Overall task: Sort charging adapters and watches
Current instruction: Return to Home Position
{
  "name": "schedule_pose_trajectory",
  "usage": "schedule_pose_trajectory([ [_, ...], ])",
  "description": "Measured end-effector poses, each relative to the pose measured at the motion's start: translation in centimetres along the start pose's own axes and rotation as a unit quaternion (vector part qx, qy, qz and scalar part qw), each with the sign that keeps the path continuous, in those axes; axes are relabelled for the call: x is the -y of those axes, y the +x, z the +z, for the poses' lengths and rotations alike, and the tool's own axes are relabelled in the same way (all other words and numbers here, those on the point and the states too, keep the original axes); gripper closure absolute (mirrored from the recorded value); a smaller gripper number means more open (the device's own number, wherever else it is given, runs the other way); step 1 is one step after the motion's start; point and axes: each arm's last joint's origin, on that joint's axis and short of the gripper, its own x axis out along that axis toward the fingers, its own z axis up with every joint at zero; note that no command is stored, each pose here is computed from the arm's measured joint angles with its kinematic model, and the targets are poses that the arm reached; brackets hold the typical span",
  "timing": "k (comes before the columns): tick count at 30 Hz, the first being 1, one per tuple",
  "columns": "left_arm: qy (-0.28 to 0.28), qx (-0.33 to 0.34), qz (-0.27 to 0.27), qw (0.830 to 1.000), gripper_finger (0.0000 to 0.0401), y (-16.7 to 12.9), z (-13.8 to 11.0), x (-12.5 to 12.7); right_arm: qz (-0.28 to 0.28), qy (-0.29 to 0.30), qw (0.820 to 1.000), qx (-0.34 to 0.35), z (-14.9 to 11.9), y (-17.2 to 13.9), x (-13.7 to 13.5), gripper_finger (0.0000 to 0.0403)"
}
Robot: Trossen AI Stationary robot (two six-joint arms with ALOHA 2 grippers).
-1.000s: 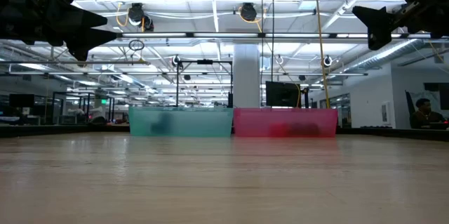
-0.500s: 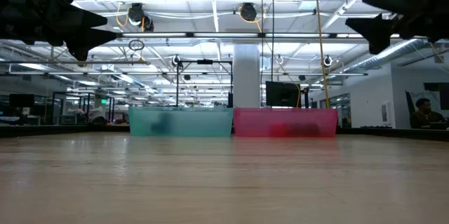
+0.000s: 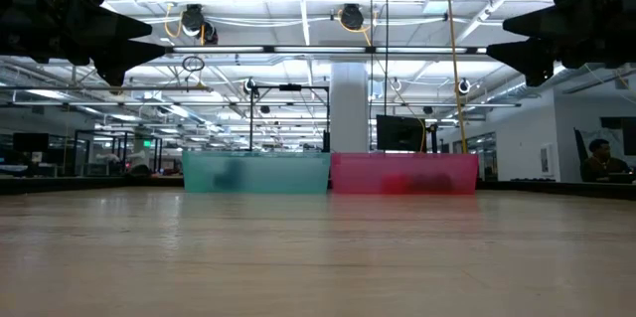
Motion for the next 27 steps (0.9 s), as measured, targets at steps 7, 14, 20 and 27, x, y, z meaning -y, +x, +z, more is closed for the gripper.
schedule_pose_trajectory([
  [7,0.000,0.000,0.000,1.000,0.0174,0.00,0.00,0.00,-0.001,-0.025,1.000,-0.012,-0.24,0.00,0.03,0.0135],
  [14,0.000,0.000,0.000,1.000,0.0174,0.00,0.00,0.00,-0.001,-0.034,0.999,-0.021,-0.37,-0.01,0.04,0.0135],
  [20,0.000,0.000,0.000,1.000,0.0174,0.00,0.00,0.00,-0.002,-0.035,0.999,-0.027,-0.47,-0.02,0.06,0.0135],
  [27,0.000,0.000,0.000,1.000,0.0174,0.00,-0.01,0.00,-0.002,-0.035,0.999,-0.027,-0.47,-0.02,0.06,0.0135],
])
